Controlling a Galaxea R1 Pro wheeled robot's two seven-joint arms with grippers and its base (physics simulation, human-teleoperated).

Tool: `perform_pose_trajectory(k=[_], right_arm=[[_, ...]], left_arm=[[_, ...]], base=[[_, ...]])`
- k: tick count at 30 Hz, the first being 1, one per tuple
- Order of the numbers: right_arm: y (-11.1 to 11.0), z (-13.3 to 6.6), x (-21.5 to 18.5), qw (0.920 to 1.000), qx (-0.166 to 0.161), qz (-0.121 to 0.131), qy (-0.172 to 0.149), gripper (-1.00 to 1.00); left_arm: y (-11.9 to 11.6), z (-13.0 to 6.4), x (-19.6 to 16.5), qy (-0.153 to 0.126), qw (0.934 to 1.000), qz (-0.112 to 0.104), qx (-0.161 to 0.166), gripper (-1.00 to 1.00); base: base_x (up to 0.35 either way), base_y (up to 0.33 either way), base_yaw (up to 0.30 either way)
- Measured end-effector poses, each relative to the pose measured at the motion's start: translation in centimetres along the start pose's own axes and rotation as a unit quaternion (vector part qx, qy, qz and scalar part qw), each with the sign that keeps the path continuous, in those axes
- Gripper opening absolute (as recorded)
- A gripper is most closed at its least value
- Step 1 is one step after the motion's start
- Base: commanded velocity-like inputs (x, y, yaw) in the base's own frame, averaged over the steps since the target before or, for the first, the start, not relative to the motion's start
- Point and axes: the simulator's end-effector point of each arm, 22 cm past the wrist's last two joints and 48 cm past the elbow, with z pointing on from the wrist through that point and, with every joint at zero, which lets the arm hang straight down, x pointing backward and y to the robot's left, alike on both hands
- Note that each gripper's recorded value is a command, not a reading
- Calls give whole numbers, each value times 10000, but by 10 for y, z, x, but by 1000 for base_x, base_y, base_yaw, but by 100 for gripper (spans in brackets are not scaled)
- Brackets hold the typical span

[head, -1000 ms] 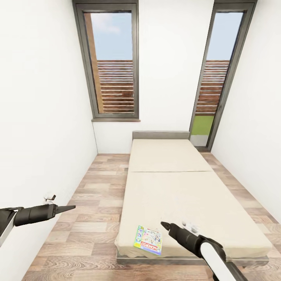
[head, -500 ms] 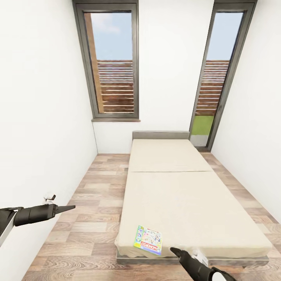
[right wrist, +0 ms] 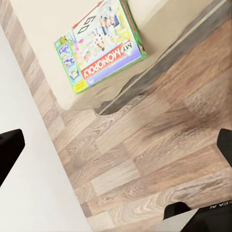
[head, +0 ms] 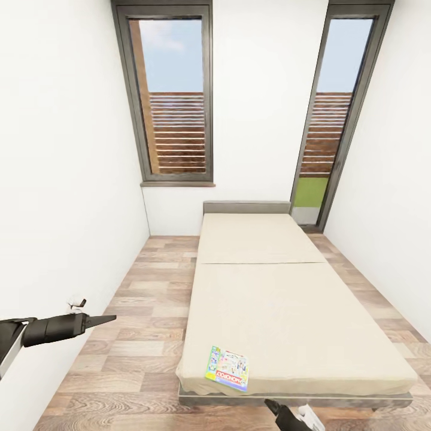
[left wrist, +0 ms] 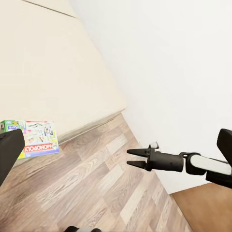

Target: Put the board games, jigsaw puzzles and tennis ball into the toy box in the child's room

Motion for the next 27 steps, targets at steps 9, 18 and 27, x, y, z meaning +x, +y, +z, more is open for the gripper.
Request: perform_pose_trajectory(k=[9,18,27], right_arm=[[23,16,9,9996,-204,-130,158,100],[69,12,12,9921,-1145,-462,229,100],[73,14,9,9907,-1254,-499,162,100]], left_arm=[[-1,1,1,7,10000,-4,18,100],[-1,-1,0,-14,10000,-15,33,100],[1,-1,-2,-33,10000,-51,31,100]], base=[[0,0,0],[0,0,0],[0,0,0]])
